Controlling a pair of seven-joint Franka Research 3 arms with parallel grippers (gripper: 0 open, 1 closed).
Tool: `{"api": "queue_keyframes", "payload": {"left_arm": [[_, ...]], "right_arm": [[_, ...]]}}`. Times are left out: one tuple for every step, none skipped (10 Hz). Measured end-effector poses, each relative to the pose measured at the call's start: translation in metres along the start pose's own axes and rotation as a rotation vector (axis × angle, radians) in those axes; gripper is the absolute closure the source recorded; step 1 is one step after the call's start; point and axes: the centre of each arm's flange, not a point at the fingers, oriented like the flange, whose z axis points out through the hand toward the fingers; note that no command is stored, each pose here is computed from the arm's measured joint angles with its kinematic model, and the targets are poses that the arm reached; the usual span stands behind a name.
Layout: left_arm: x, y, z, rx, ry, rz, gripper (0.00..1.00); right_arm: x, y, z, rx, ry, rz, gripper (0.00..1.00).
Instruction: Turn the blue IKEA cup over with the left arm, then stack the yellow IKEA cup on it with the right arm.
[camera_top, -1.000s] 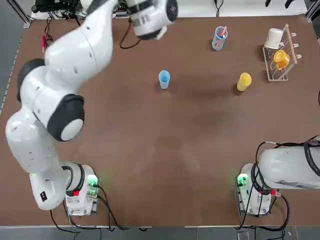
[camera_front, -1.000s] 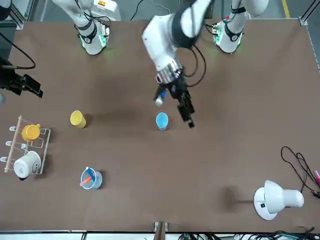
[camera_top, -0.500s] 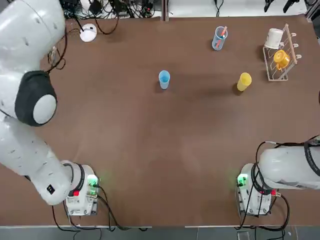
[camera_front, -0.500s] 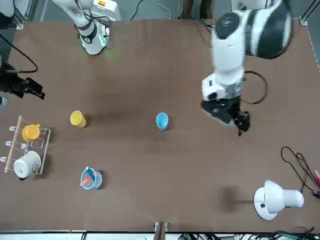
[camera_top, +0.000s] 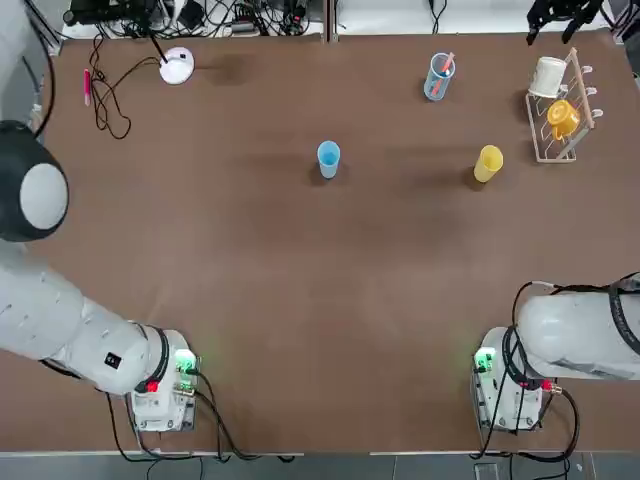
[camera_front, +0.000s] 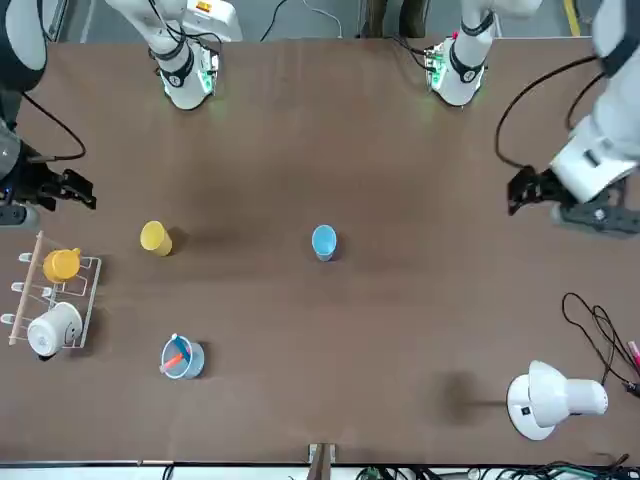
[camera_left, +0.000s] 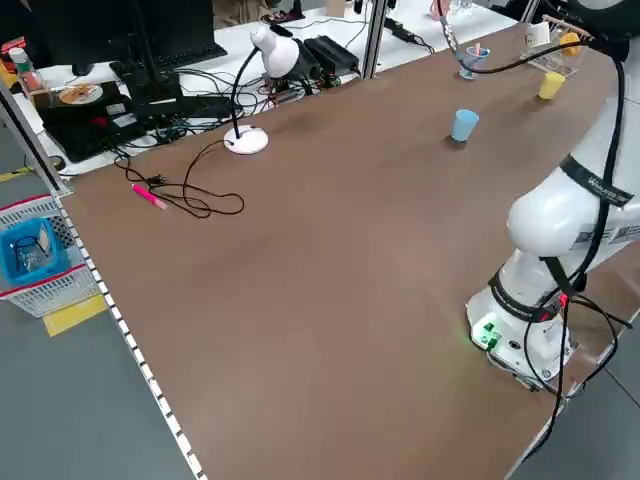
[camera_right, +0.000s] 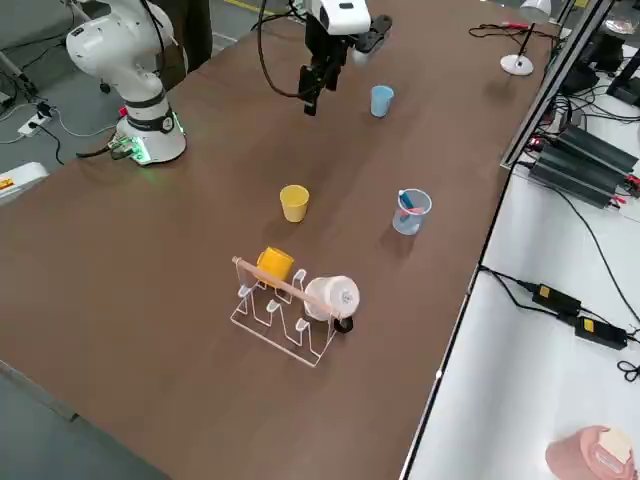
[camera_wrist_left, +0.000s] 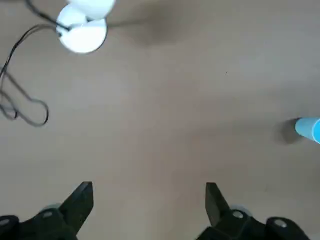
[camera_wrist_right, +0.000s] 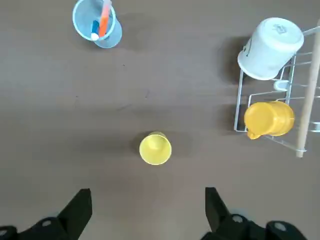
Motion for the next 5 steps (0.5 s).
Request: {"api": "queue_keyframes", "payload": {"left_arm": [[-0.01, -0.015, -0.02, -0.008, 0.024, -0.024, 0.01], [-0.017, -0.027, -0.032, -0.011, 0.044, -0.044, 0.01], [-0.02, -0.037, -0.036, 0.008, 0.05, -0.057, 0.01], [-0.02, -0.04, -0.038, 0.048, 0.05, -0.056, 0.01], [-0.02, -0.041, -0.039, 0.073, 0.052, -0.055, 0.01]], "right_arm": [[0.0, 0.01, 0.008, -0.002, 0.017, -0.014, 0.0], [0.002, 0.013, 0.022, -0.007, 0.039, -0.022, 0.0], [0.002, 0.013, 0.039, -0.011, 0.054, -0.025, 0.0], [-0.001, 0.012, 0.052, -0.015, 0.061, -0.027, 0.0], [-0.005, 0.012, 0.061, -0.019, 0.073, -0.025, 0.0]]}}
